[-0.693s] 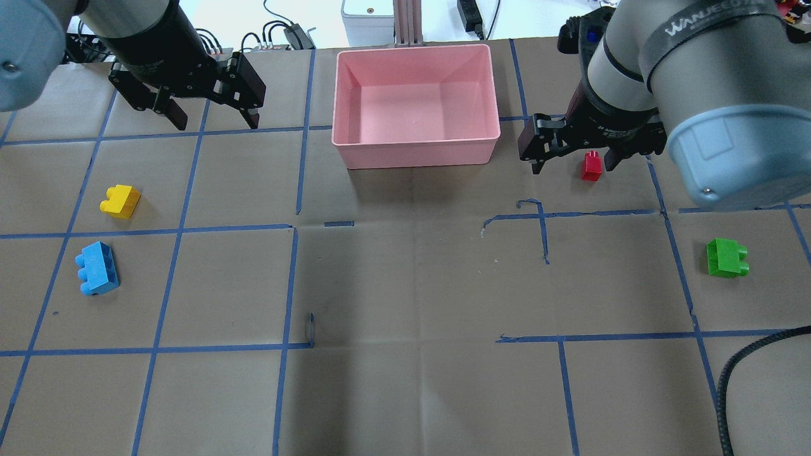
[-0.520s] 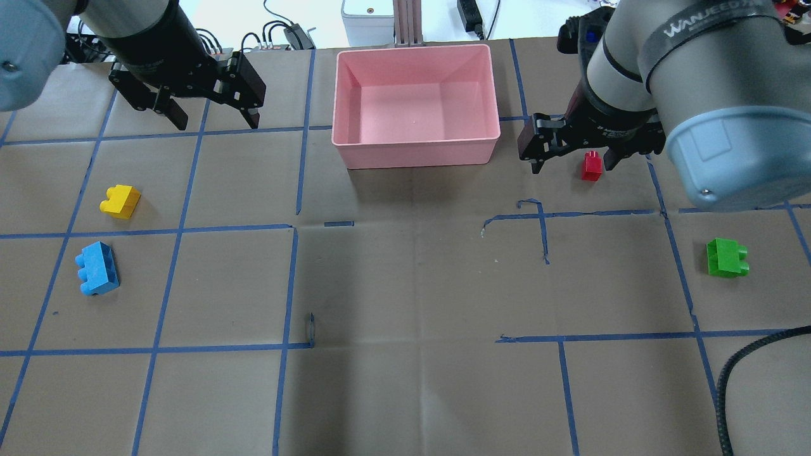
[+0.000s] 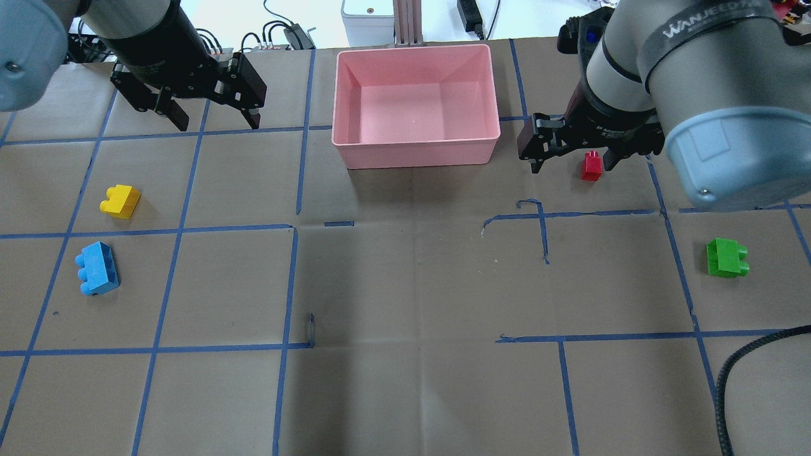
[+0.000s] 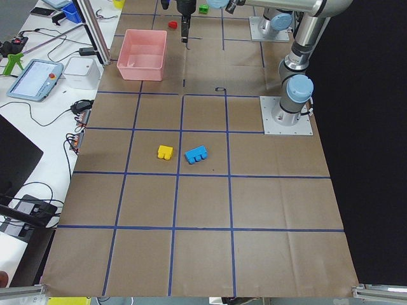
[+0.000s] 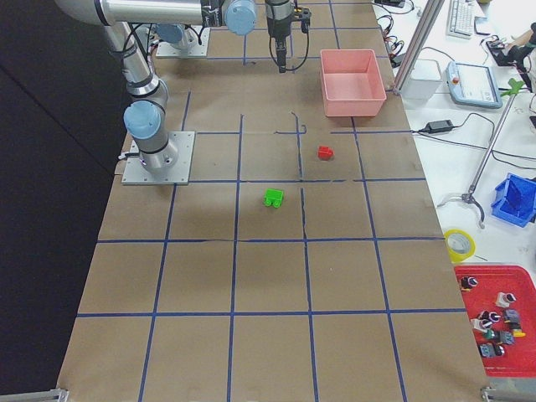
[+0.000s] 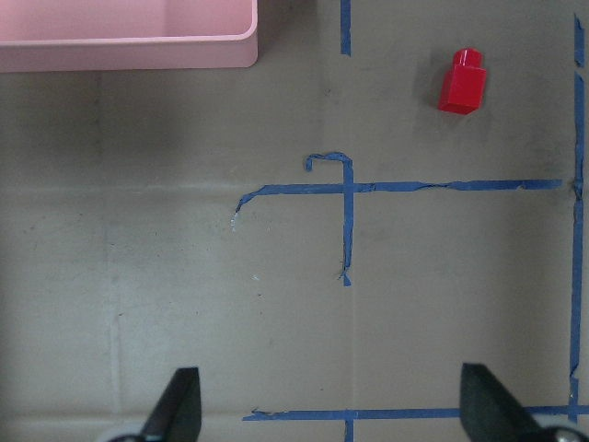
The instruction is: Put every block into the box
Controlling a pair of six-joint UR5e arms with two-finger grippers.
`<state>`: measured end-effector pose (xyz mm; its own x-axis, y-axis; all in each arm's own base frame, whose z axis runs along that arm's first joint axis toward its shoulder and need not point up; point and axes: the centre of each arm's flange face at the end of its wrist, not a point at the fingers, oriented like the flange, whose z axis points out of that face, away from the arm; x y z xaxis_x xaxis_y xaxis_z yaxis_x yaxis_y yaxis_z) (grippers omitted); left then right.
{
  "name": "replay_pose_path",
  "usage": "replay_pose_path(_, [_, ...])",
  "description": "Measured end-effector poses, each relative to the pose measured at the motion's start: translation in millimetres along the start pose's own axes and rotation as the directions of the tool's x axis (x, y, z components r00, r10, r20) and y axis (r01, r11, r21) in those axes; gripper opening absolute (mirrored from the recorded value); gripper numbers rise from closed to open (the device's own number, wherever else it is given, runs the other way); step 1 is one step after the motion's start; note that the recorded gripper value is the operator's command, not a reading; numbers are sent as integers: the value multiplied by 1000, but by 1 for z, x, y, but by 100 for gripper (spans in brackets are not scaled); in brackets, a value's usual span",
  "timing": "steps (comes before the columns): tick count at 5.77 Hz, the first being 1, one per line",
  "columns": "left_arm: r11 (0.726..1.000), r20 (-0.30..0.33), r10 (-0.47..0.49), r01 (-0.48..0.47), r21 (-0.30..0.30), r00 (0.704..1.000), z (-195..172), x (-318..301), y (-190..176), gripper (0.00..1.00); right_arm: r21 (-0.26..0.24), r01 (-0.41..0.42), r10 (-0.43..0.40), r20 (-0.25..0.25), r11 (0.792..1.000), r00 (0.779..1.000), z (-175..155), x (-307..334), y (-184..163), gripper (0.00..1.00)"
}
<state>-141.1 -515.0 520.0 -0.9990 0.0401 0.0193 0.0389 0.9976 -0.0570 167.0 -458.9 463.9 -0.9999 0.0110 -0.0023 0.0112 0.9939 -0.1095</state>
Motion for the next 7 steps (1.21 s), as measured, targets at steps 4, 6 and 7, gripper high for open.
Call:
replay_pose_path(4, [991, 19, -131, 131, 11, 991, -2, -113, -15, 100, -4, 2, -2, 2, 1000, 1000, 2, 0, 1, 100])
replay_pose_path(6, [971, 37, -238, 238, -2, 971, 3, -255, -2, 100, -18, 8, -8, 4, 1000, 1000, 9, 0, 0, 100])
replay_pose_path(7, [966, 38, -256, 257, -20, 966, 11, -318, 12, 100, -19, 21, -21, 0, 1000, 1000, 18, 4, -8, 100])
